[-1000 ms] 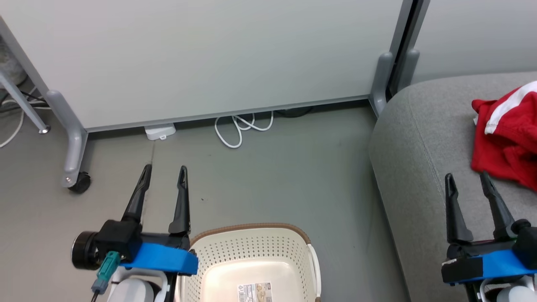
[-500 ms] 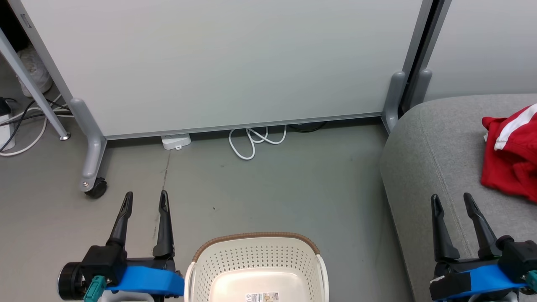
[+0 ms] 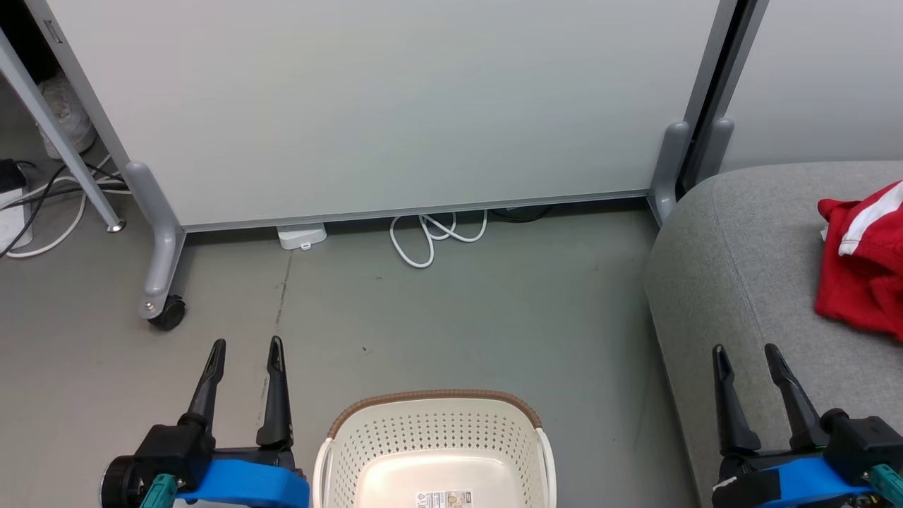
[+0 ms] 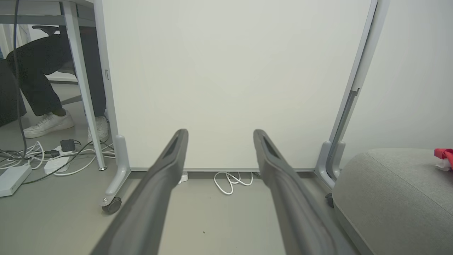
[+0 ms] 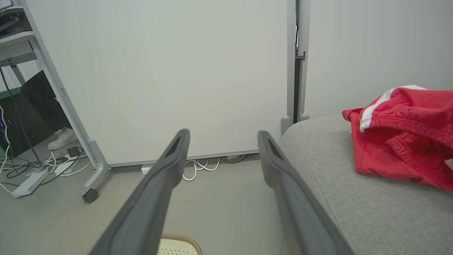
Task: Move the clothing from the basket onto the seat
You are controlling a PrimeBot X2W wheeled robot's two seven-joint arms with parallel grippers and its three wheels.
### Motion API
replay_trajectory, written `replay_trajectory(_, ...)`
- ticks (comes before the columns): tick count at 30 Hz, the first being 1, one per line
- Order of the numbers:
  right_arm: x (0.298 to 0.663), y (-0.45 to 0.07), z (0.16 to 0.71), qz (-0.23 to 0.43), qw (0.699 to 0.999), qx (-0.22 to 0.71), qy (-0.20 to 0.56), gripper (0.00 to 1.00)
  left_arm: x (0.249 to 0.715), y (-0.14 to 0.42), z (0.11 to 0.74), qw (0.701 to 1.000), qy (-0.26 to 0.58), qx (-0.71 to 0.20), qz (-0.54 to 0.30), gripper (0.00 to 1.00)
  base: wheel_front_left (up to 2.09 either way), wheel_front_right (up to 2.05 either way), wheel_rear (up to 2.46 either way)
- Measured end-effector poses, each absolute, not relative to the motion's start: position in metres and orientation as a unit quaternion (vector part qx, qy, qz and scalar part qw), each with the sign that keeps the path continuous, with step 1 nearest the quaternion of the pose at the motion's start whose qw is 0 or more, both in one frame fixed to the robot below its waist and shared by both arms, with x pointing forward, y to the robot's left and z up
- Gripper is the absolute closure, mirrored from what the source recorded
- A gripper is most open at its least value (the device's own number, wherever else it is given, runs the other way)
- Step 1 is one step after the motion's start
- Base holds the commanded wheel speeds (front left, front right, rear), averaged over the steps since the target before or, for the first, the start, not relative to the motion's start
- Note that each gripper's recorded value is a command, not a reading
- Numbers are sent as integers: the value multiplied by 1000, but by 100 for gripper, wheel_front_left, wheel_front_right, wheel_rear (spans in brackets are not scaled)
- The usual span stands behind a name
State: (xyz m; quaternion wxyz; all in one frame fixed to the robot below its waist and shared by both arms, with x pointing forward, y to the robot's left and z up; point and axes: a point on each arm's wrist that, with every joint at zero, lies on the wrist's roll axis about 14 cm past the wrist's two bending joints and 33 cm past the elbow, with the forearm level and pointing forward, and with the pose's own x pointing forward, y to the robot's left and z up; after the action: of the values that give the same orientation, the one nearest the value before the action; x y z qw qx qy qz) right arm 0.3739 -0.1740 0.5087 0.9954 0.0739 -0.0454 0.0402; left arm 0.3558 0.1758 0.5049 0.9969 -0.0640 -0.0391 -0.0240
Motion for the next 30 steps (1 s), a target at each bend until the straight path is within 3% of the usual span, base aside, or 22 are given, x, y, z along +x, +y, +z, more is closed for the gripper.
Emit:
replay_trajectory(8, 374, -172, 506, 42, 995, 76, -42, 0, 355, 176, 501, 997, -33, -67, -22, 0, 0, 0, 0)
replay_trajectory(9, 374, -172, 506, 42, 995, 76, -41, 100, 355, 176, 500, 997, -32, -67, -23, 100, 0, 0, 0)
replay_trajectory(15, 369, -172, 485, 37, 996, 79, -6, 100, 343, 177, 471, 997, 16, -71, -16, 100, 0, 0, 0)
replay_trajectory(30, 369, -184, 477, 2, 978, 209, 19, 100, 345, 191, 464, 978, 37, -203, 23, 100, 0, 0, 0)
